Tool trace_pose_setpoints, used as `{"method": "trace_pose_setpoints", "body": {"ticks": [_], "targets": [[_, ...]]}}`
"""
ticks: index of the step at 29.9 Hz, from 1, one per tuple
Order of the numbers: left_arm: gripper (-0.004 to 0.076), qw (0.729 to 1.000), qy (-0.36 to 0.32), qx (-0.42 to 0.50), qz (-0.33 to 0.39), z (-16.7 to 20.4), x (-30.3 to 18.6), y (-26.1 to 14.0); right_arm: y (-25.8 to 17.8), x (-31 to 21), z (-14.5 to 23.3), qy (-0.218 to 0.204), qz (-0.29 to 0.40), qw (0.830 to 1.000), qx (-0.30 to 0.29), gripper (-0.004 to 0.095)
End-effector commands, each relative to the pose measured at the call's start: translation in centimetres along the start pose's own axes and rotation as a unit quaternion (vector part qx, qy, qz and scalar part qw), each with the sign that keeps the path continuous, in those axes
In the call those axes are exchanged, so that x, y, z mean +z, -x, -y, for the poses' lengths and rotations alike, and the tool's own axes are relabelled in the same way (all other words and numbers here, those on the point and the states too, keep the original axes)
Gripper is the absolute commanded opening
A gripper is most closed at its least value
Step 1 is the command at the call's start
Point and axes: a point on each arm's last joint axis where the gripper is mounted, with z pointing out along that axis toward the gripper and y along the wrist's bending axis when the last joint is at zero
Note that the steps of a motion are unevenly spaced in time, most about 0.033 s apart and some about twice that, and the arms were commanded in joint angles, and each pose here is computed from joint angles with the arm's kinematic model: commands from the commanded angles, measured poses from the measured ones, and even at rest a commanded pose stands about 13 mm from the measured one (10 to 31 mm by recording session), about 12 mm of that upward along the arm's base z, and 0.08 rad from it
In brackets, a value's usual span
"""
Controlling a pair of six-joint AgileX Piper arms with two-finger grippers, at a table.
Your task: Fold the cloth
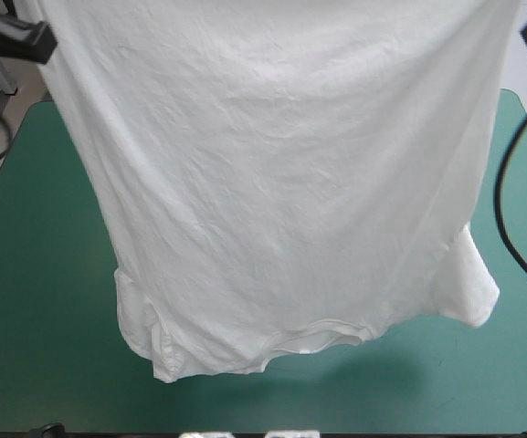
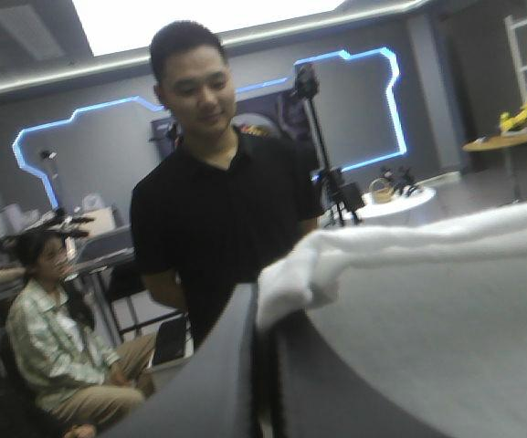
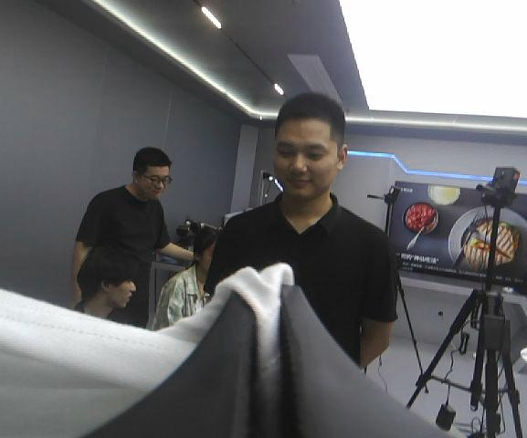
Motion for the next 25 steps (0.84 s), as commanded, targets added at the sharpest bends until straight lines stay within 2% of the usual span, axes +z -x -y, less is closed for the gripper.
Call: {"method": "trace_pose_setpoints", "body": {"ticks": [1,6,10,14,18,21,25], "targets": [[-0.0017,0.998,0.056,0.014,0.004,0.9,3.4,-1.1,-1.3,3.0,0.3,-0.016,0.026,1.000,0.002,-0.0017],[-0.0016,0.997,0.073,-0.021,0.010,1.3,8.8,-4.3,-5.0,7.7,0.7,-0.037,0.012,0.999,-0.001,-0.0017],[-0.0016,0.994,0.056,-0.054,0.082,-0.1,12.5,-6.3,-6.5,11.2,2.3,-0.070,0.023,0.997,-0.008,-0.0017],[-0.0017,0.984,0.068,-0.033,0.164,-1.5,13.4,-5.8,-6.2,13.2,4.8,-0.097,0.066,0.993,0.008,-0.0017],[-0.0017,0.973,0.088,-0.026,0.214,-2.5,13.6,-4.8,-6.9,14.2,6.3,-0.107,0.065,0.992,0.015,-0.0017],[-0.0017,0.976,0.091,-0.028,0.194,-2.5,14.8,-5.9,-8.5,15.1,6.7,-0.111,0.041,0.993,0.013,-0.0017],[-0.0017,0.991,0.085,-0.058,0.085,-2.5,17.4,-10.0,-12.7,16.8,7.1,-0.112,-0.055,0.992,0.017,-0.0017]]}}
